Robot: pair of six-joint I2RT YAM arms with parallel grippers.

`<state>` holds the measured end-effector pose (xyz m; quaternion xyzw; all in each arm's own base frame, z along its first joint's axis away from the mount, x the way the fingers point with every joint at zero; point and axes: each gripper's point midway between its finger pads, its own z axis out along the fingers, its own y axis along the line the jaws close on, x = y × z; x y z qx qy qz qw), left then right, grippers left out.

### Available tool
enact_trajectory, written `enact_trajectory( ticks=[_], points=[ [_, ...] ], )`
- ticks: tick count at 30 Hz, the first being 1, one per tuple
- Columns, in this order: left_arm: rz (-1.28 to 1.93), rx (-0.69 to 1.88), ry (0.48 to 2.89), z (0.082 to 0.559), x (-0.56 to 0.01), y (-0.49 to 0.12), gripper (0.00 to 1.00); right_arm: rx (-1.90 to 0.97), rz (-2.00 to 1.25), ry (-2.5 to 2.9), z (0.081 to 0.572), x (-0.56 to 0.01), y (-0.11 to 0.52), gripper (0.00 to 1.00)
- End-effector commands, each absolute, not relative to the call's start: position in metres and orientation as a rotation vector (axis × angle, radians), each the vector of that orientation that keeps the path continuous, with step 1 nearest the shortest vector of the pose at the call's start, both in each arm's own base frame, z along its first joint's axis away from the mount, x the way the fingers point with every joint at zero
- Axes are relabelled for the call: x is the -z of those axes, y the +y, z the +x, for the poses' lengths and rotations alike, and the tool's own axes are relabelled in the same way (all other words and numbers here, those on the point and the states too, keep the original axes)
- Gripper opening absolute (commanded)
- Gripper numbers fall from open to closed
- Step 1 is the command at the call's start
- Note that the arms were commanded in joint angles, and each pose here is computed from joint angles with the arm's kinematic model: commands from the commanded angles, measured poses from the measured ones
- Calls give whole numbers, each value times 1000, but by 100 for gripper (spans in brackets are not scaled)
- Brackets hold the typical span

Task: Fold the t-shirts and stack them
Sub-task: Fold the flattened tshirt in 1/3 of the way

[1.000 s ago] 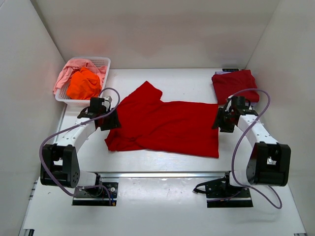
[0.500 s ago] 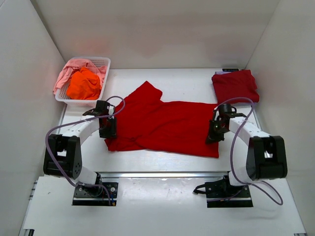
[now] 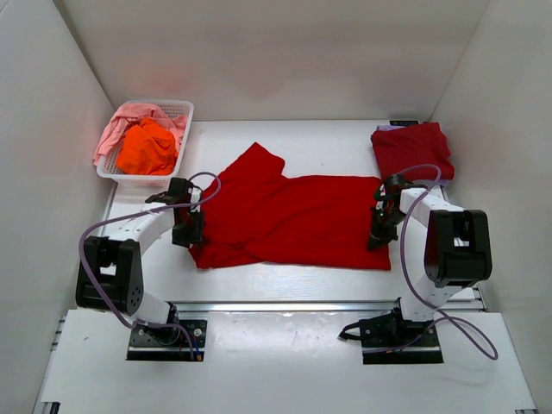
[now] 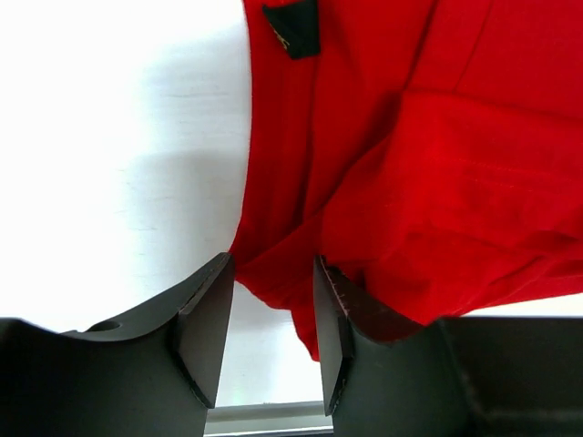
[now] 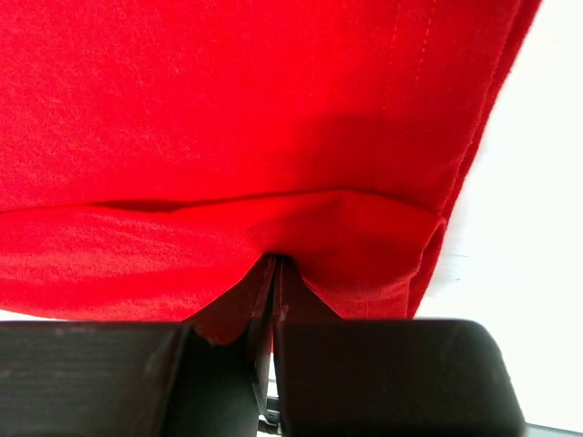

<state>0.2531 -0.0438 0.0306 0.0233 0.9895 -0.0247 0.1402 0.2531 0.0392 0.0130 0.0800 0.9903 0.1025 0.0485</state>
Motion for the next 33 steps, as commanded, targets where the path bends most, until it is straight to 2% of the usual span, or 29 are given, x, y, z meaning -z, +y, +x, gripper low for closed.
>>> enact_trajectory(
  ticks=[1,5,7,8,9,10,20,21,22,25,28,30,33],
  points=[
    [136,71,2877,252,-32,-49,51,-66,207,2990,272,3,5,0],
    [191,77,2943,241,-20,-56,49,-59,217,2985,277,-1,3,0],
    [217,90,2971,238,-13,-59,40,-55,234,2980,277,-1,-1,0],
    [223,93,2989,236,-9,-59,27,-53,239,2972,279,-3,-2,0],
    [239,87,3003,234,-6,-60,5,-46,237,2976,277,-3,-5,0],
    [227,51,3016,233,-4,-54,0,-48,244,2974,279,-5,-6,0],
    [88,-232,2894,259,-29,-14,0,1,316,2979,277,-5,-27,0],
    [71,-266,2859,266,-37,-11,3,-3,308,2971,281,-7,-27,0],
    [68,-276,2848,267,-43,-9,27,1,309,2975,279,-6,-26,1],
    [48,-200,2797,273,-60,-17,60,-4,259,2982,279,-6,-19,0],
    [23,-121,2733,275,-83,-22,60,-10,226,2977,280,-6,-10,0],
    [-14,30,2689,270,-99,-35,57,-18,200,2966,283,-8,-4,0],
    [-28,186,2696,240,-94,-61,52,-12,159,2958,286,-10,2,0]
  ],
)
